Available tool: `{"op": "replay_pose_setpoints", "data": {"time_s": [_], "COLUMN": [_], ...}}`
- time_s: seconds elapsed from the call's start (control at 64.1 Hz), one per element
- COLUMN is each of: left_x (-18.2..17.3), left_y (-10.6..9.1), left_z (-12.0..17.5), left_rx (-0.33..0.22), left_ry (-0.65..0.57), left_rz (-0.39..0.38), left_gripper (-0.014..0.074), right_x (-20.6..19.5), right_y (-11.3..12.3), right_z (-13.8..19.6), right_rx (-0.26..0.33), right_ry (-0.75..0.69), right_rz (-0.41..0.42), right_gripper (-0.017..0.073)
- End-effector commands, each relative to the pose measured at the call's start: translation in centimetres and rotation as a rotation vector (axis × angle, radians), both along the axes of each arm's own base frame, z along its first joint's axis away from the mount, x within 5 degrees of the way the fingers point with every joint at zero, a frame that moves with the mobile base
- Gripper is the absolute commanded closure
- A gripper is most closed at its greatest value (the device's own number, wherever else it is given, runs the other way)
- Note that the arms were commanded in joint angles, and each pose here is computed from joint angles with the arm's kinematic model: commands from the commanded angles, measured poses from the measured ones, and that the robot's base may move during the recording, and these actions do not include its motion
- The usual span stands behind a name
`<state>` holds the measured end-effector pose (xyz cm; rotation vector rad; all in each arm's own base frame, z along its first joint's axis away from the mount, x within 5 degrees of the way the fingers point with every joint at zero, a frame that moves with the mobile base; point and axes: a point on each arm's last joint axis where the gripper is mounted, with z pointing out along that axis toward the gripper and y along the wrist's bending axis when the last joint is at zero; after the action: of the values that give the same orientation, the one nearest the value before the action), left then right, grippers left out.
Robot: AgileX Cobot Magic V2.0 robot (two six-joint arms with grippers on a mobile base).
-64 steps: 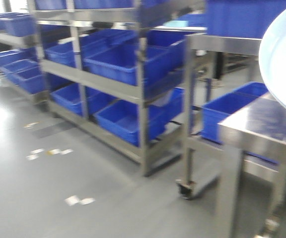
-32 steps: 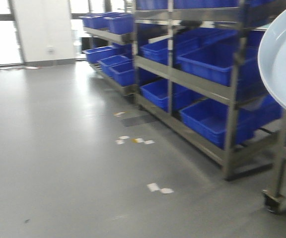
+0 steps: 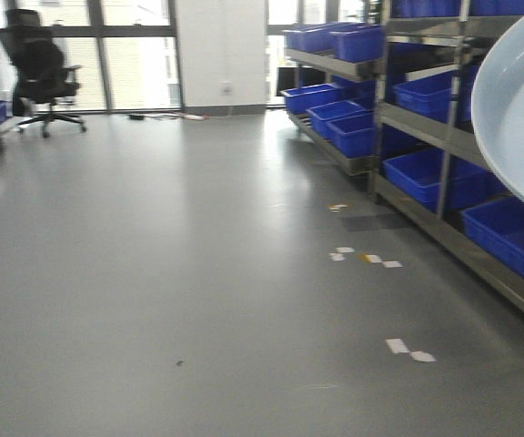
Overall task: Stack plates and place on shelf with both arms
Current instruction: 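Drive the base across the room to the shelf of blue bins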
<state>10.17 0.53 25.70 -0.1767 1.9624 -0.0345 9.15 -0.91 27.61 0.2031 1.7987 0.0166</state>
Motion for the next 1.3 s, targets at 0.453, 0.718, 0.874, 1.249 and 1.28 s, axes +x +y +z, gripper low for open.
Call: {"op": "replay_pose_setpoints", "data": {"time_s": [0.453, 0.718, 0.874, 1.249, 1.28], "left_x": [0.37, 0.62, 0.64, 0.64, 0.64], "left_y": [-0.12, -0.12, -0.12, -0.12, -0.12], "left_z": [1.53, 1.38, 1.34, 1.34, 1.34], "left_rx": [-0.013, -0.013, -0.013, -0.013, -0.013], "left_ry": [-0.103, -0.089, -0.085, -0.085, -0.085], "left_rz": [-0.009, -0.01, -0.009, -0.009, -0.009], "left_gripper": [0.051, 0.051, 0.051, 0.051, 0.051], "right_x": [0.16, 0.3, 0.3, 0.3, 0.3], "right_y": [0.03, 0.01, 0.01, 0.01, 0.01], "right_z": [1.85, 1.7, 1.68, 1.68, 1.68], "right_rx": [-0.02, -0.019, -0.018, -0.018, -0.018], "right_ry": [-0.121, -0.107, -0.104, -0.104, -0.104], "right_rz": [0.007, 0.006, 0.006, 0.006, 0.006], "right_gripper": [0.0511, 0.0511, 0.0511, 0.0511, 0.0511]}}
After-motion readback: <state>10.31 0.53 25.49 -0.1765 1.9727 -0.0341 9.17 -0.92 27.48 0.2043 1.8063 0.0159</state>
